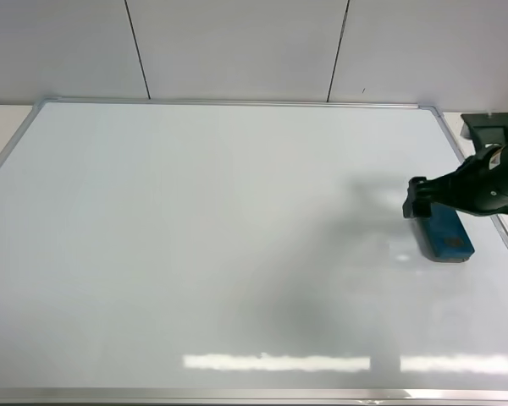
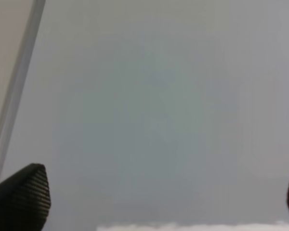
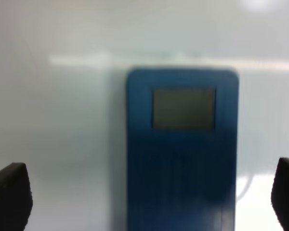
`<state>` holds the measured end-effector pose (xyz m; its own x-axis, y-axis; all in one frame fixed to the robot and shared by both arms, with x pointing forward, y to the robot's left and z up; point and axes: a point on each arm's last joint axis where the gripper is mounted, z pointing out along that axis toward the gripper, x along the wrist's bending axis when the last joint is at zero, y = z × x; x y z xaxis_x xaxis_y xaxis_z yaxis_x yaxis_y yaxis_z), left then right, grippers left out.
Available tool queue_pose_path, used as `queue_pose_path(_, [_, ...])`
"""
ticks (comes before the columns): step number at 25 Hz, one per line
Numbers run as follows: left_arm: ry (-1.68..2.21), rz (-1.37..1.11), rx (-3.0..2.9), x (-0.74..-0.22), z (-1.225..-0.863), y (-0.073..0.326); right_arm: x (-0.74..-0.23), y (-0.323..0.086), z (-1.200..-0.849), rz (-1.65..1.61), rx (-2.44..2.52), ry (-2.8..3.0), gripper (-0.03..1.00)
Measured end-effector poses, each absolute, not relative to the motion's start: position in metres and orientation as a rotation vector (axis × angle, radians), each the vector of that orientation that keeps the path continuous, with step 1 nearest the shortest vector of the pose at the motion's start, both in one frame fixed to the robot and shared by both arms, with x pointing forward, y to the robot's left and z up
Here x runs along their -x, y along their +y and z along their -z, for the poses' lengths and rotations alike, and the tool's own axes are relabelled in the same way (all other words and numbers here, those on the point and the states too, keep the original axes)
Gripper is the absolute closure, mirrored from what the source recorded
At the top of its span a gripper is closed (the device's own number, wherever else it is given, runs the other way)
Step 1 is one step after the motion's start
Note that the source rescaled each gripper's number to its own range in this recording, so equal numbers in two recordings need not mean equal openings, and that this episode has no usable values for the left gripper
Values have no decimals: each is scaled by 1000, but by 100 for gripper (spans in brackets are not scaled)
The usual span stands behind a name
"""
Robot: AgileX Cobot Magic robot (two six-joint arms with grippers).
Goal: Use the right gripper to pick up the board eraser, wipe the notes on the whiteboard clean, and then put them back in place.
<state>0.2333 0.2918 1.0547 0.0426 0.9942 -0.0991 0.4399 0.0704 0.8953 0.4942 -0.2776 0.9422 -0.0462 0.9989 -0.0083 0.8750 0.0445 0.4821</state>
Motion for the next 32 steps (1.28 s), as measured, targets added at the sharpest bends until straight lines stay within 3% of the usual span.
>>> queue_pose_path(10, [1521,-846,-1492,-233,-1055,292,-451,-274,-1041,-905,-1652,1795,-3])
queue_pose_path(19, [1521,-846,-1492,-233,-1055,292,-369,-281,-1108,-1135,-1399,1589,-3])
queue_pose_path(24, [1521,-846,-1492,-233,-1055,292,-318,-285,-1122,-1191,-1294,1521,-3])
queue_pose_path(32, [1521,-846,-1492,-233,-1055,292,-262,-291,-1108,-1147,-1348,1565,-3])
